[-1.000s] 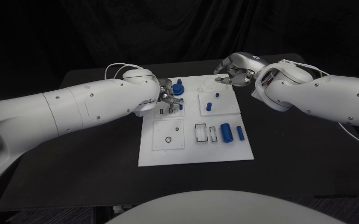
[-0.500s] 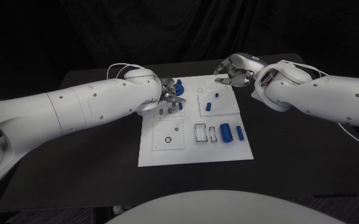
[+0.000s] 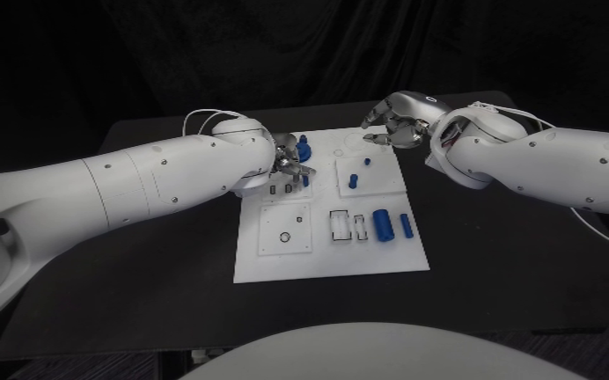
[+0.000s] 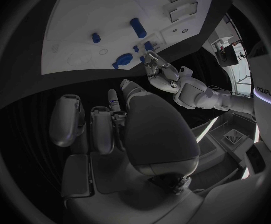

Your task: Assemble the parts on the task board

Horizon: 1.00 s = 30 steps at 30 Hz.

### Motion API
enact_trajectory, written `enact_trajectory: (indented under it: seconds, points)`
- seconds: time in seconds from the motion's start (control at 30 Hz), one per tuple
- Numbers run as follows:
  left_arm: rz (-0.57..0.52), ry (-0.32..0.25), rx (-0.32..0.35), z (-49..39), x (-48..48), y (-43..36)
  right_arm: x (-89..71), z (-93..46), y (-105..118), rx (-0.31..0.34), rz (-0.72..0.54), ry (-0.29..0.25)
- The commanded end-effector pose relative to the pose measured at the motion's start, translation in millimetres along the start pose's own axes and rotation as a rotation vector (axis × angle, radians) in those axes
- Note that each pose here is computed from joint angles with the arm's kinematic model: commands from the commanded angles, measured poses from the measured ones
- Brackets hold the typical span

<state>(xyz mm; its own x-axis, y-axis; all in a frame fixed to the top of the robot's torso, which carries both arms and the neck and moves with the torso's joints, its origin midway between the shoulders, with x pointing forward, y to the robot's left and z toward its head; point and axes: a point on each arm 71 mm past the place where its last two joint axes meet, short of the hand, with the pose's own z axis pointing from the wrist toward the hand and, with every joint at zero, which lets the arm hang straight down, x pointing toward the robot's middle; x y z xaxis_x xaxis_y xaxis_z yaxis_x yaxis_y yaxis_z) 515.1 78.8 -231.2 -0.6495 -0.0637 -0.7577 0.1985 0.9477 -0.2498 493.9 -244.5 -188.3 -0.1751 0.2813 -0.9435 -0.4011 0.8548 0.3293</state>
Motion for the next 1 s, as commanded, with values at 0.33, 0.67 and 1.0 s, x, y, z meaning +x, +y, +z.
enact_trajectory:
  seconds: [0.33,0.67,1.0]
  points:
    - [-0.005,0.003,0.010,3.3,3.1,-1.3,2.6,-0.4,-1.8,0.022,0.000,0.020]
    - [-0.009,0.002,0.012,6.0,4.6,-1.3,2.9,-0.6,-2.0,0.025,-0.001,0.025]
    - [-0.012,0.005,0.017,9.2,6.9,-0.9,3.4,-0.7,-2.1,0.029,0.000,0.032]
